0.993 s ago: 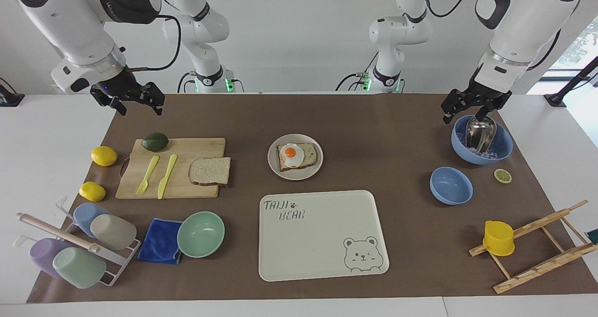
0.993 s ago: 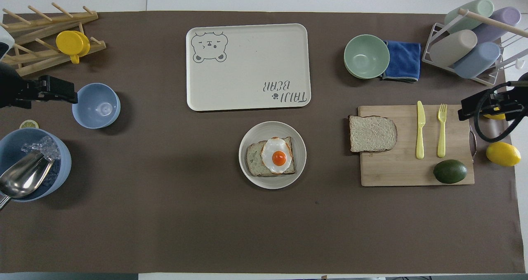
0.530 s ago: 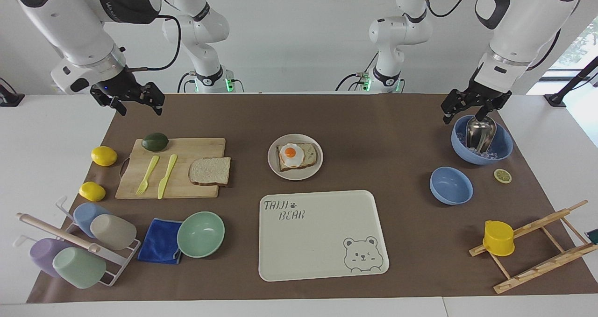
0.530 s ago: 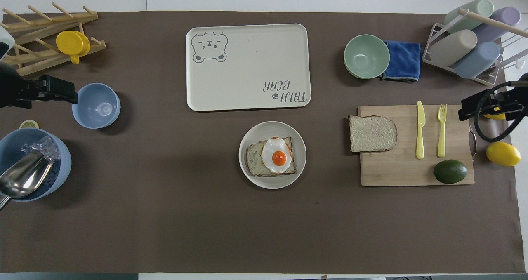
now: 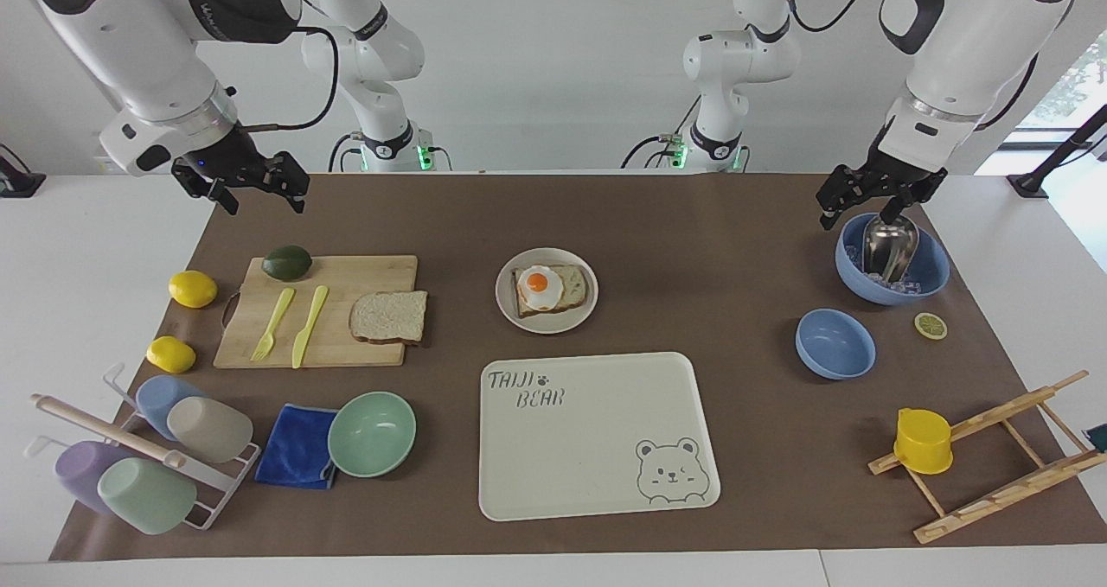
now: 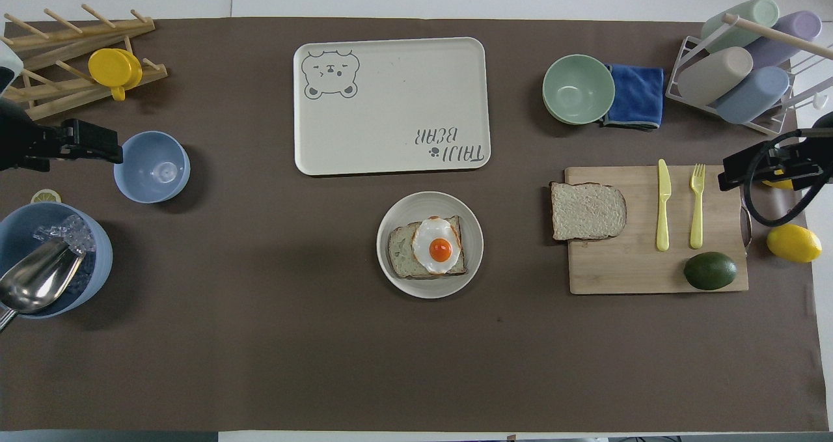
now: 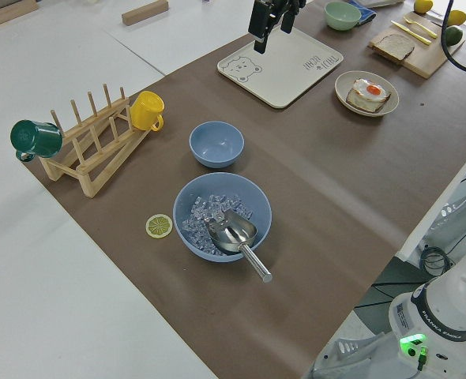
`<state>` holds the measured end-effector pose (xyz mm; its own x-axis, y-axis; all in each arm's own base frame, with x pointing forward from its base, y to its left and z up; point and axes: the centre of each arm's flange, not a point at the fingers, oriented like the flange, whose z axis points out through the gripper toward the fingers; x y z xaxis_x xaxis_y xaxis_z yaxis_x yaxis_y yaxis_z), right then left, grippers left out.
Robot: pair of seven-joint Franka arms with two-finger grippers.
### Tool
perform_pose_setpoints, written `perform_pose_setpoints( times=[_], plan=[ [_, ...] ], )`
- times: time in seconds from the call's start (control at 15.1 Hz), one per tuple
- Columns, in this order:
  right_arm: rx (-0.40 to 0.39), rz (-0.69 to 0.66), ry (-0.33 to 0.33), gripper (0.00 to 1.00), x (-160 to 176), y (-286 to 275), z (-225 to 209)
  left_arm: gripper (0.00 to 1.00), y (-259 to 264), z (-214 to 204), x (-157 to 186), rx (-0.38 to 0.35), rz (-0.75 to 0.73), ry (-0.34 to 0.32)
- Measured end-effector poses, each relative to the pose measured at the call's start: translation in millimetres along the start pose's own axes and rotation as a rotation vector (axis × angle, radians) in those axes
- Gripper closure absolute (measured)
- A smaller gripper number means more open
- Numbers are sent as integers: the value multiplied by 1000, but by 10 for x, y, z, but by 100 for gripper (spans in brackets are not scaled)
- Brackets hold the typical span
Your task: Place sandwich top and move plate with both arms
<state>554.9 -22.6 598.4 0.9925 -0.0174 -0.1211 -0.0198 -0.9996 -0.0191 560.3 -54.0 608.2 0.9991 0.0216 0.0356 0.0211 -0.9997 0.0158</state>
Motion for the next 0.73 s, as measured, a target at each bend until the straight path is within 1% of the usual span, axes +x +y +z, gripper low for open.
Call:
perform_pose_setpoints(
  times=[0.73],
  plan=[
    [1,17,4,0,-3,93,-17,0,0,0,0,0,0,0]
  ],
)
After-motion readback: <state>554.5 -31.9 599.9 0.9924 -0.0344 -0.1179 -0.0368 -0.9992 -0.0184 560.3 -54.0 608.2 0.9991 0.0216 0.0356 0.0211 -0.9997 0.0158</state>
